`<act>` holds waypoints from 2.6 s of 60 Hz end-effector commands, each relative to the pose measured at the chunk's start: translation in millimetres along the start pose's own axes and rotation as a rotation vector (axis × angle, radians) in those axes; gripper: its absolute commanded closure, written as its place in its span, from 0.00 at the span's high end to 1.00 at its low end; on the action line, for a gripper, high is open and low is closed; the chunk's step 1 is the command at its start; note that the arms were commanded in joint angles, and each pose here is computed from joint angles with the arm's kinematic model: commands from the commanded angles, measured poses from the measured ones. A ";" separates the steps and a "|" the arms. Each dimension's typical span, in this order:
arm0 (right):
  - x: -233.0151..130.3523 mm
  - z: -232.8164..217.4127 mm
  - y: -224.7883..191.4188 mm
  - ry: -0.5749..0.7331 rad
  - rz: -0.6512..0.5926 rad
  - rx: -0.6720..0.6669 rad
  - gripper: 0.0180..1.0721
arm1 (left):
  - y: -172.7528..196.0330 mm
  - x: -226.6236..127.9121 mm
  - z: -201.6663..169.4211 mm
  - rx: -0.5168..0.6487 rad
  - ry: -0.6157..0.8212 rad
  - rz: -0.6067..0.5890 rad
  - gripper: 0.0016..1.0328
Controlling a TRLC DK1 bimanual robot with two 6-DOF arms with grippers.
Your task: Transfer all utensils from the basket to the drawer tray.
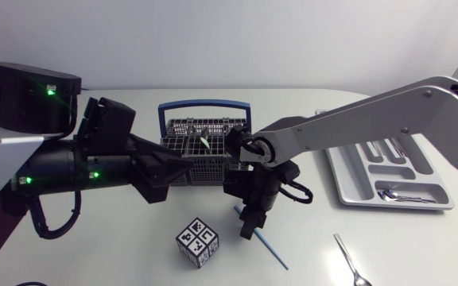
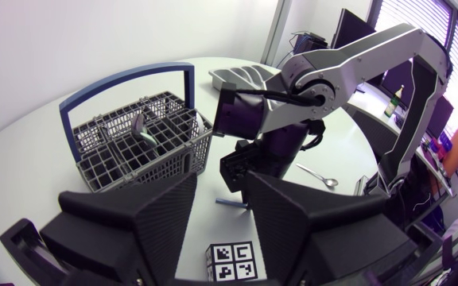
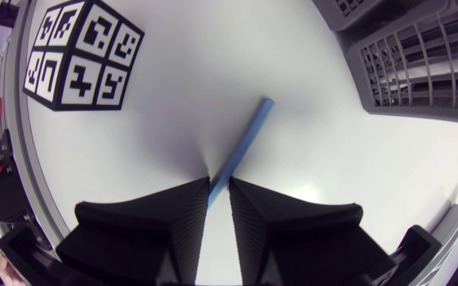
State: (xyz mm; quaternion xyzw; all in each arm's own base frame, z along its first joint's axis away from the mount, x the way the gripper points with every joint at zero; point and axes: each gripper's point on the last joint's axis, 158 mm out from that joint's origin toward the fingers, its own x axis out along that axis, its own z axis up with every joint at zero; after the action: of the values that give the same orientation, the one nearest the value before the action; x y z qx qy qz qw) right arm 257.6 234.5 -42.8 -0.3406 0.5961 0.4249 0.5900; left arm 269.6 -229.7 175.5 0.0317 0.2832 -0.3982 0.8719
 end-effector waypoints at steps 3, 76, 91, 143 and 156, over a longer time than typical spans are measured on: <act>4.2 -28.9 9.7 0.071 0.038 -0.130 0.12 | 2.5 -1.9 -11.5 0.012 0.014 0.006 0.45; -33.9 -119.3 13.3 0.059 0.004 -0.172 0.33 | -49.8 65.5 -52.2 0.076 0.250 -0.149 0.42; -19.2 -138.1 1.3 0.018 0.024 -0.068 0.12 | -71.9 103.4 -79.6 0.147 0.350 -0.208 0.23; -5.3 -150.1 -29.7 -0.023 0.026 0.083 0.12 | -97.6 167.6 -163.4 0.210 0.589 -0.260 0.05; -4.6 -140.4 -39.8 -0.045 0.006 0.102 0.12 | -103.4 172.0 -175.0 0.221 0.616 -0.270 0.05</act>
State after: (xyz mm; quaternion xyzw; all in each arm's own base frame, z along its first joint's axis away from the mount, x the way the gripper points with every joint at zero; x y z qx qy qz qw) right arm 235.3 91.1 -43.2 -0.3113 0.5917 0.4114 0.6195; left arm 206.3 -362.5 -37.1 0.1954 0.4908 -0.5036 0.6836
